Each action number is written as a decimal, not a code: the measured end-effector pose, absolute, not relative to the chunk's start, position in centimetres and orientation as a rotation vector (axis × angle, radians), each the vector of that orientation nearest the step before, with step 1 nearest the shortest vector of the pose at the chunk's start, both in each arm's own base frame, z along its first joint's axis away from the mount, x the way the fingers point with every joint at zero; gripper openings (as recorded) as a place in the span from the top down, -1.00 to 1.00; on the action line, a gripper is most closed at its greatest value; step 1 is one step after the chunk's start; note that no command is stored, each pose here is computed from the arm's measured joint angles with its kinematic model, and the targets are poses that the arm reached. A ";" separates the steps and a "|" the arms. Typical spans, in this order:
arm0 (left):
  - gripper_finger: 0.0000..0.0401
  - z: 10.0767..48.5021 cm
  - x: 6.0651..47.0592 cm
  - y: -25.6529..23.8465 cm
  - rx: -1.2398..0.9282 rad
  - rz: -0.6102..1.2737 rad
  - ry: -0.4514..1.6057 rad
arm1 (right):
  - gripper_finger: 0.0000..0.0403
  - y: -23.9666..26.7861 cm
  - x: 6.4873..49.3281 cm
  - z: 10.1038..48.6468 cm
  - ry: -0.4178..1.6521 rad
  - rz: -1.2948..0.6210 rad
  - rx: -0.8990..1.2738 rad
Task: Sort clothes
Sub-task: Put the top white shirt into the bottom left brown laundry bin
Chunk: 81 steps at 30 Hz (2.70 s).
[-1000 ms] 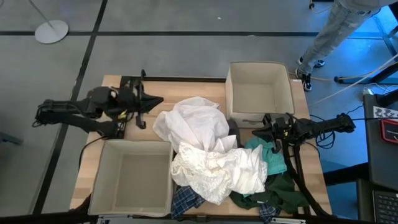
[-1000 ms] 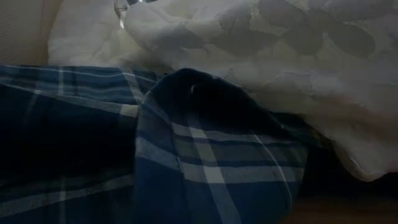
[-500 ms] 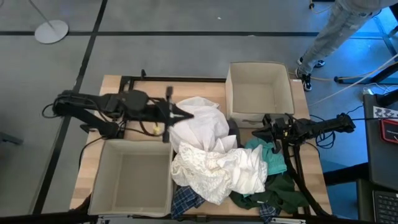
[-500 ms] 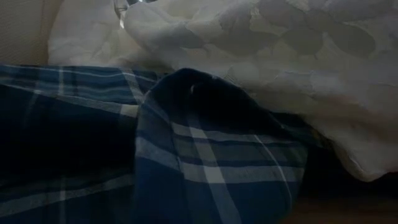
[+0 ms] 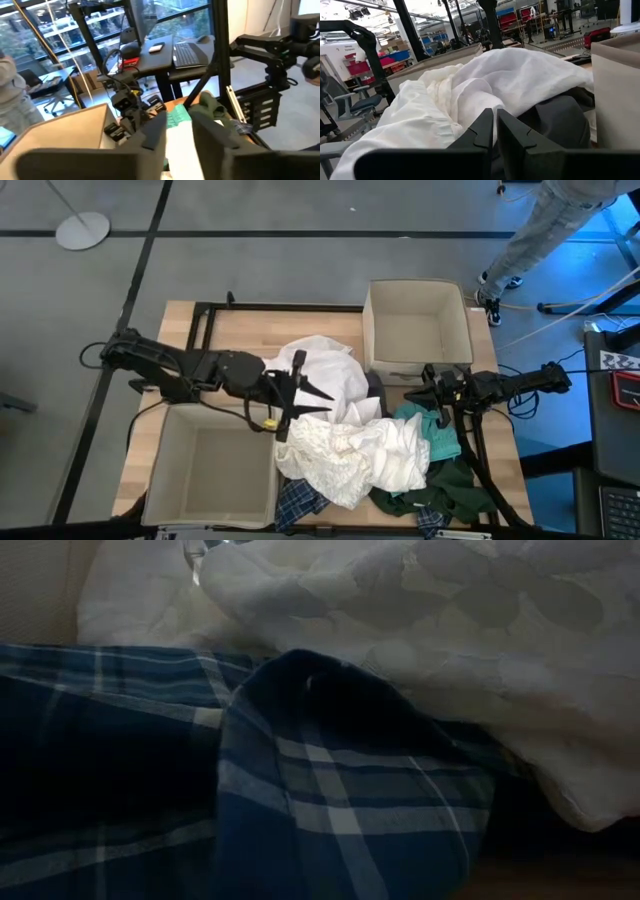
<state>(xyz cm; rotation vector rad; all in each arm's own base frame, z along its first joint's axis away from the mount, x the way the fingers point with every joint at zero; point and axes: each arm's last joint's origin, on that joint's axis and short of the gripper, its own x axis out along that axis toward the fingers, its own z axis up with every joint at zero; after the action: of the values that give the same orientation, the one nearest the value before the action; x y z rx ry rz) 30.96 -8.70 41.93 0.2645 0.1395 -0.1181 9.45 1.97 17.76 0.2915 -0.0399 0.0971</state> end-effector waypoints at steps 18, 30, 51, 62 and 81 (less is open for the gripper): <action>-0.42 39.5 32.0 -8.7 0.214 -0.010 0.342 | 0.86 2.1 9.4 17.2 0.028 0.141 0.278; -0.42 33.0 34.9 -10.3 0.301 -0.049 0.647 | 0.86 2.1 9.4 17.2 0.026 0.123 0.273; -0.35 28.1 36.4 -12.3 0.198 -0.203 0.833 | 0.86 2.1 9.5 17.2 0.028 0.122 0.267; -0.19 27.2 37.0 -12.5 0.242 -0.229 0.838 | 0.86 2.1 9.5 17.2 0.027 0.114 0.268; 0.94 27.2 36.9 -12.8 0.318 -0.307 0.831 | 0.86 2.0 9.5 17.2 0.019 0.104 0.229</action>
<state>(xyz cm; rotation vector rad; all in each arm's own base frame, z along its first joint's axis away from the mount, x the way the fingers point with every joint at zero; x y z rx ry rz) 36.86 -12.78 27.15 0.3176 0.8306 -0.3068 9.47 2.02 17.17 0.2286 0.0190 0.1041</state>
